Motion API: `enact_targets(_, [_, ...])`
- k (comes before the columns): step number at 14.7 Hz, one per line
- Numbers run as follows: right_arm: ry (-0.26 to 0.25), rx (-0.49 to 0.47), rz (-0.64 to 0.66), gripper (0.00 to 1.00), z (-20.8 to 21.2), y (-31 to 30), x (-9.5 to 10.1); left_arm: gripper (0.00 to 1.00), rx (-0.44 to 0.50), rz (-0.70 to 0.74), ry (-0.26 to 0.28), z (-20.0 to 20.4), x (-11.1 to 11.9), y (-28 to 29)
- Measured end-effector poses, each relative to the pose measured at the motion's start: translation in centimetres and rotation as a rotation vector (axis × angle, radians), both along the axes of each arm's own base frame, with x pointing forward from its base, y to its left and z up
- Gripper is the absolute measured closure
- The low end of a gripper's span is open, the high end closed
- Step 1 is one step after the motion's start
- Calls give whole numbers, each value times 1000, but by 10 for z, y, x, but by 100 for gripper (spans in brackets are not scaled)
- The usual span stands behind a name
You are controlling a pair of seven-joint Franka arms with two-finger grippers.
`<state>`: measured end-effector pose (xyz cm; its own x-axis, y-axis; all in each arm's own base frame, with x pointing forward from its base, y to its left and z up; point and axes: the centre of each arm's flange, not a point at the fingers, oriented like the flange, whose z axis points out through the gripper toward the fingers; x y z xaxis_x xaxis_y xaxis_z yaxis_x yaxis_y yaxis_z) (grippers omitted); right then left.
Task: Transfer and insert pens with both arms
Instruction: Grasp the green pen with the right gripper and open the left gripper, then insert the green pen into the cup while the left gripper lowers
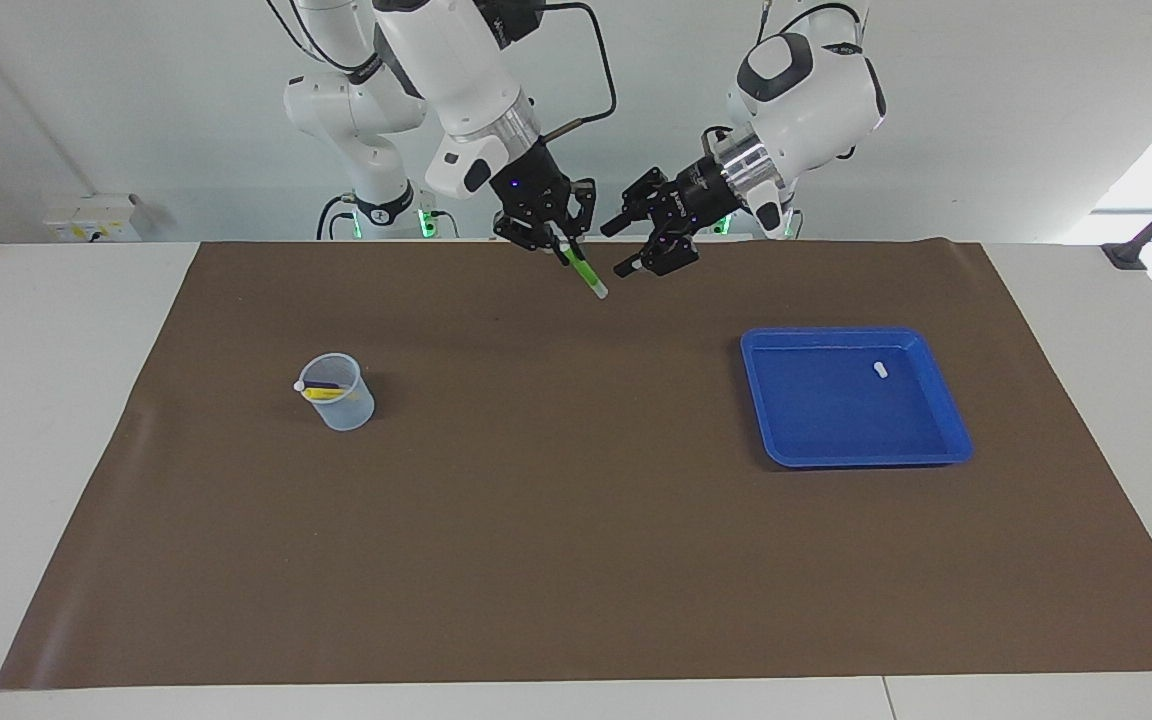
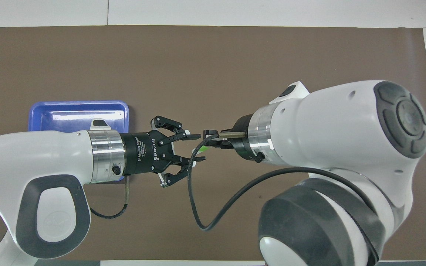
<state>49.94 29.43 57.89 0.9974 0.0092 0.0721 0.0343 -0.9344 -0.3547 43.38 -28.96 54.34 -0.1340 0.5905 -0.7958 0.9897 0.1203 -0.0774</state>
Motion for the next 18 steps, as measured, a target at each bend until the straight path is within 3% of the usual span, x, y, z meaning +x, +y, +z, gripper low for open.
enact_targets(1, [-16, -36, 27, 81, -10, -11, 3, 1, -2, 1, -4, 2, 0, 1])
enact_targets(5, [-95, -124, 93, 81, -51, -88, 21, 0, 4, -24, -47, -1, 2, 8])
enact_targets(8, [-116, -209, 121, 81, -64, -147, 29, 0, 70, -88, -122, -9, 4, 16])
enact_targets(12, [-125, -279, 171, 81, -75, -217, 33, 0, 255, -302, -223, -24, 5, 42])
enact_targets(18, [-98, -334, 182, 81, -91, -269, 26, 0, 447, -724, -424, -33, 24, 143])
